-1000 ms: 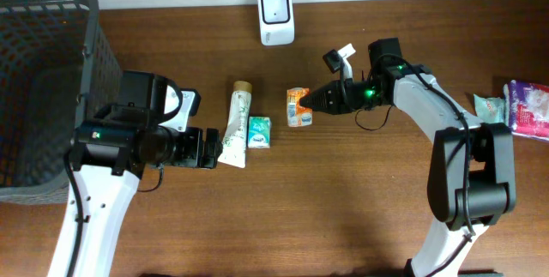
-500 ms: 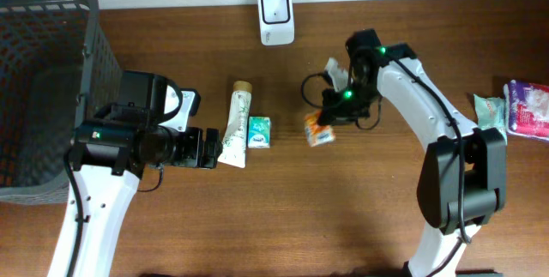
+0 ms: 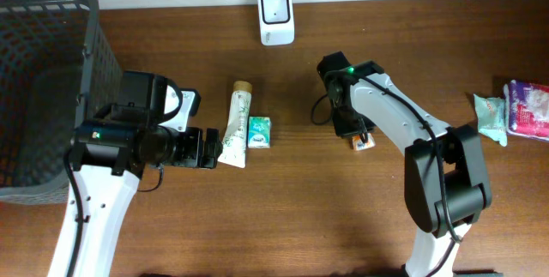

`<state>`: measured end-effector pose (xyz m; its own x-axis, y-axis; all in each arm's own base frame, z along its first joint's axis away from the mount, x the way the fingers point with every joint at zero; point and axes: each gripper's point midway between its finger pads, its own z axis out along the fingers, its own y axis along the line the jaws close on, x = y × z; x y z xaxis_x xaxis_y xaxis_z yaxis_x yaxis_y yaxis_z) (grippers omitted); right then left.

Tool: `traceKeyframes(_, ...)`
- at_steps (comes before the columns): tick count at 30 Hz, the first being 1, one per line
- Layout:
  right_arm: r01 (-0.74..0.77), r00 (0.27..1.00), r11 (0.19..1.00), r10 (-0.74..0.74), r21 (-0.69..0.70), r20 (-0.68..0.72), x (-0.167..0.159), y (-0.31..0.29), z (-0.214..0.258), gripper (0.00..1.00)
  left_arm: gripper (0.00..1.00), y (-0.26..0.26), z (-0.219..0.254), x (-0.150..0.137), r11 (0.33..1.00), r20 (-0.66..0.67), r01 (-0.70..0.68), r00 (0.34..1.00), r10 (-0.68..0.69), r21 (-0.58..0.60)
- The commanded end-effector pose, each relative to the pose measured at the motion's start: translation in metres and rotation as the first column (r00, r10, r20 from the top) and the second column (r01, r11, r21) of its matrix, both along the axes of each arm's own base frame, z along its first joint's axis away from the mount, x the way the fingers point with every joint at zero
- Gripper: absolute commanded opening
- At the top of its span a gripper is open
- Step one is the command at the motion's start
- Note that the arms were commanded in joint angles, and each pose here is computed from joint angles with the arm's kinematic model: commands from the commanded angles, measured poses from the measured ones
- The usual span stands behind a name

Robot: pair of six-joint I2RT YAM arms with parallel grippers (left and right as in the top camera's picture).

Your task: Scan the item barcode

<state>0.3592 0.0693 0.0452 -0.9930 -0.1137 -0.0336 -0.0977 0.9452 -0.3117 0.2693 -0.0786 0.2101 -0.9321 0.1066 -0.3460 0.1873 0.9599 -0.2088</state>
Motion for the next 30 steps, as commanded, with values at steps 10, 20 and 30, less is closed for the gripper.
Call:
traceKeyframes(10,0.008,1.000,0.992,-0.005,0.122,-0.031,-0.005,0.022,-0.010,0.28,0.99,-0.001,0.002,0.000,1.000,0.014,0.025,1.000,-0.025,0.003)
traceKeyframes(20,-0.013,0.985,0.787,0.116,0.617,-0.128,-0.010,0.031,-0.002,0.56,0.99,-0.001,0.002,0.000,1.000,0.014,0.025,1.000,-0.025,0.003)
traceKeyframes(30,-0.008,0.989,0.830,0.089,0.558,-0.119,-0.021,0.012,-0.045,0.30,0.99,-0.001,0.002,0.000,1.000,0.014,0.025,1.000,-0.025,0.003)
